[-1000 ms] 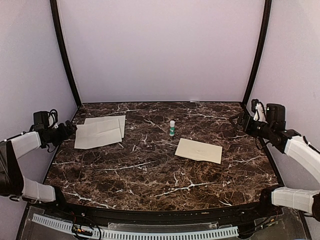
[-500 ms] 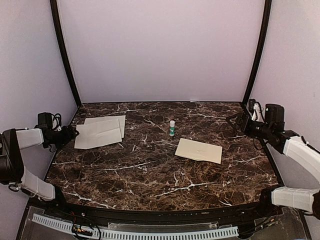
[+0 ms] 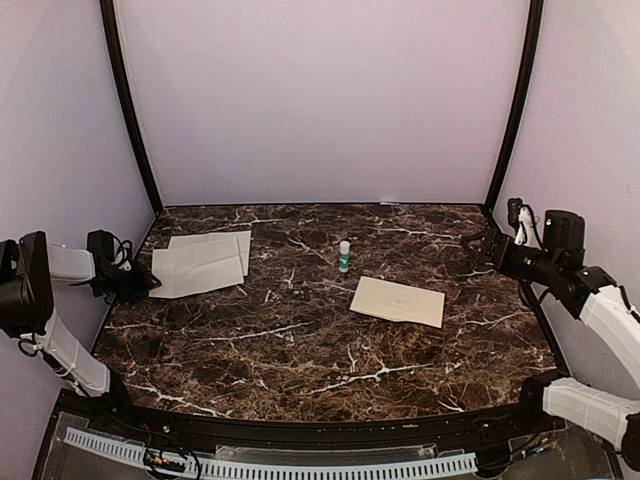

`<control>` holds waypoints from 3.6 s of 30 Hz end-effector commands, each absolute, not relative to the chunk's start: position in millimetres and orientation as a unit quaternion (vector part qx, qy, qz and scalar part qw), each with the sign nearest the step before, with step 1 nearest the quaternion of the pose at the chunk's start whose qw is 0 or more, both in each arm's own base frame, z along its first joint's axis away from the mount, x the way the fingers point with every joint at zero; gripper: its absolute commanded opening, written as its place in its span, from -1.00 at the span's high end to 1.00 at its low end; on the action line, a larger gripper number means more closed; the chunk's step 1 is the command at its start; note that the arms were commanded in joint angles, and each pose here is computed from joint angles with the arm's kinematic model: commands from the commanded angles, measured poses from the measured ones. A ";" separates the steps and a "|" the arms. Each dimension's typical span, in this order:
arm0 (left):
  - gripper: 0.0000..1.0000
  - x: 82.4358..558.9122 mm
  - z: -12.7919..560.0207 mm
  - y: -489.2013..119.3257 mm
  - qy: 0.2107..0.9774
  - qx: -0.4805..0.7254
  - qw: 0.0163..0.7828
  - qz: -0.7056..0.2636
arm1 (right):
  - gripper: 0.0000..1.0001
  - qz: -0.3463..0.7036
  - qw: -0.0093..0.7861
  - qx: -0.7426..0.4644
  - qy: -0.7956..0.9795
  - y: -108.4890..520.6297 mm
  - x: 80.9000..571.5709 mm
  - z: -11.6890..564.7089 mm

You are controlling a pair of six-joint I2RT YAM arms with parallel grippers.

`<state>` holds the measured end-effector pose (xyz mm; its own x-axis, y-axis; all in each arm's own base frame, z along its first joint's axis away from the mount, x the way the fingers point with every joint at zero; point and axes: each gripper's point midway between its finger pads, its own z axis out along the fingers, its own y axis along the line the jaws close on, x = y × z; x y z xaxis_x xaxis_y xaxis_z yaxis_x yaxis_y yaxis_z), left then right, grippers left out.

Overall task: Place the letter into the envelope and seal it
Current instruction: Pick up the letter from the center of the board, then fold the letter.

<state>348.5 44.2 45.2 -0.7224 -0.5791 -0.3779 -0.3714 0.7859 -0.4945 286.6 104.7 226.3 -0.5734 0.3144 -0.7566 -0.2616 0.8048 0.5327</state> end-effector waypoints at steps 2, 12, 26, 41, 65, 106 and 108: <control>0.13 354.4 47.1 49.1 0.911 -0.257 0.259 -0.191 | -0.97 0.312 0.465 -0.010 0.829 109.2 281.8 237.0; 0.67 357.5 37.3 50.8 0.916 -0.257 0.245 -0.187 | -0.97 0.328 0.468 -0.011 0.821 113.8 287.1 238.5; 1.00 357.9 136.6 30.5 0.878 -0.180 0.379 -0.230 | -0.97 0.327 0.457 -0.018 0.827 114.8 280.7 241.2; 1.00 318.2 300.7 -118.5 0.822 0.054 0.426 -0.373 | -0.97 0.434 0.461 -0.067 0.771 146.6 271.8 281.4; 1.00 168.0 383.7 -349.2 0.692 0.391 0.280 -0.539 | -0.92 0.535 0.407 -0.218 0.708 249.6 232.0 316.9; 1.00 78.0 397.1 -379.5 0.673 0.522 0.172 -0.495 | -0.88 0.627 0.285 -0.405 0.601 328.7 183.3 320.7; 1.00 78.7 398.0 -378.8 0.673 0.522 0.177 -0.493 | -0.76 0.633 0.276 -0.411 0.596 328.6 178.4 320.1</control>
